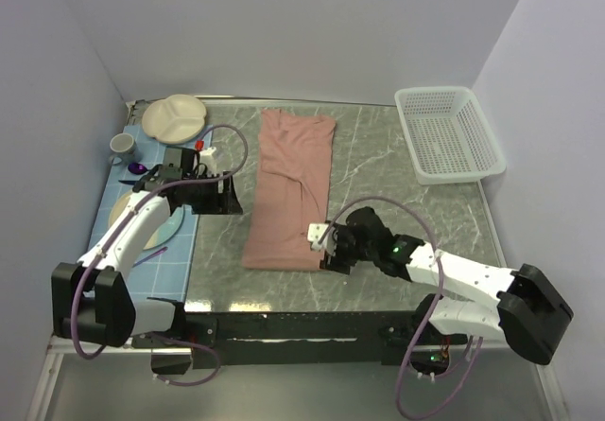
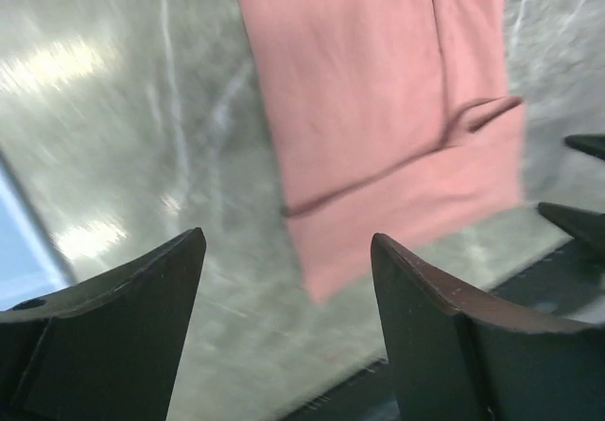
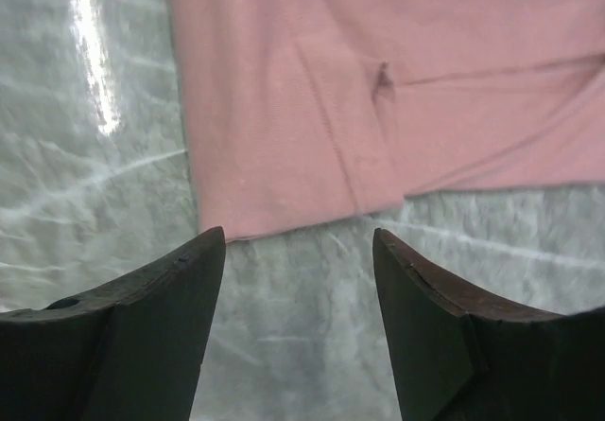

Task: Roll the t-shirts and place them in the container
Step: Roll the T-shirt to the center of the board.

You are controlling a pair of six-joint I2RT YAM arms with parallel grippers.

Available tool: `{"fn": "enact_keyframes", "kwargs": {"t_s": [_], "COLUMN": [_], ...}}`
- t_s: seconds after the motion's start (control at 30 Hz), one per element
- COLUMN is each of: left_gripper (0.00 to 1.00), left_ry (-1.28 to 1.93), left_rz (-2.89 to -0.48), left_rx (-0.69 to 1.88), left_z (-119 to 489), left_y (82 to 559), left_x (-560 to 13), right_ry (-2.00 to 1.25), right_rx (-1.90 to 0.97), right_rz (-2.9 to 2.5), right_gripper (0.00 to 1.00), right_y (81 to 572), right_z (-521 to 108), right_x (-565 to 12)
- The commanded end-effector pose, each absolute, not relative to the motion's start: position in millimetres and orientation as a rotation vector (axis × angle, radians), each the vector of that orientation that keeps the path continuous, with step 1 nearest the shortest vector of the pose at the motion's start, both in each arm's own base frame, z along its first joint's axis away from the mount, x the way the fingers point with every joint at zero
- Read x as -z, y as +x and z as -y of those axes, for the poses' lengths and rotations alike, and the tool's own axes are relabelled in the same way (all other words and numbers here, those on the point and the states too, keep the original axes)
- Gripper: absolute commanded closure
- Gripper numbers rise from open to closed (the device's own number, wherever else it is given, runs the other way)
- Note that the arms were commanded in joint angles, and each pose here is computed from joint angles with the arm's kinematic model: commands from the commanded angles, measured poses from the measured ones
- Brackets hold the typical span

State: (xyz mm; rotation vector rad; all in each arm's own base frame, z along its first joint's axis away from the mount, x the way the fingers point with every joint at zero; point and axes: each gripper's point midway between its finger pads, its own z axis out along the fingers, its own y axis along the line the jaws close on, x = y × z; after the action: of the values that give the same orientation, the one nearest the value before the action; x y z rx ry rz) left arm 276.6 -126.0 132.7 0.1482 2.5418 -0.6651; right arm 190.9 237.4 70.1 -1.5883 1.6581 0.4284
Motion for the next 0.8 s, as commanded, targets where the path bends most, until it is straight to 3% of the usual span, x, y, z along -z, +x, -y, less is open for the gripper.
{"fn": "enact_keyframes", "kwargs": {"t_s": [0.0,0.1,0.43,0.77], "left_gripper": [0.21,0.12,0.14,0.14], "left_ry": [0.551,0.665,0.634,0.622], "left_rz": [-2.277,-2.237,-2.265,-2.262], "left_rx": [0.521,0.603,0.589,0.527], "left_z": [115.9,126.7,124.5,118.4], "left_y": [287.0,273.3,279.3,293.9], "left_x": [-153.0,-154.7,-156.2,-168.5], "right_ry": [-1.692,-1.752,-1.978,-2.021], "right_rx": [-0.247,-0.237,-0.239,-0.291], "right_rz": [-1.273,-1.195,-1.115,-1.027], "right_gripper": [0.25,0.25,0.28,0.27], "right_y": [204.0,195.9,178.7,153.7], "right_z": [-258.9,-263.9,-269.8,-268.7], "right_x": [-86.1,-78.3,-45.0,-57.7]}}
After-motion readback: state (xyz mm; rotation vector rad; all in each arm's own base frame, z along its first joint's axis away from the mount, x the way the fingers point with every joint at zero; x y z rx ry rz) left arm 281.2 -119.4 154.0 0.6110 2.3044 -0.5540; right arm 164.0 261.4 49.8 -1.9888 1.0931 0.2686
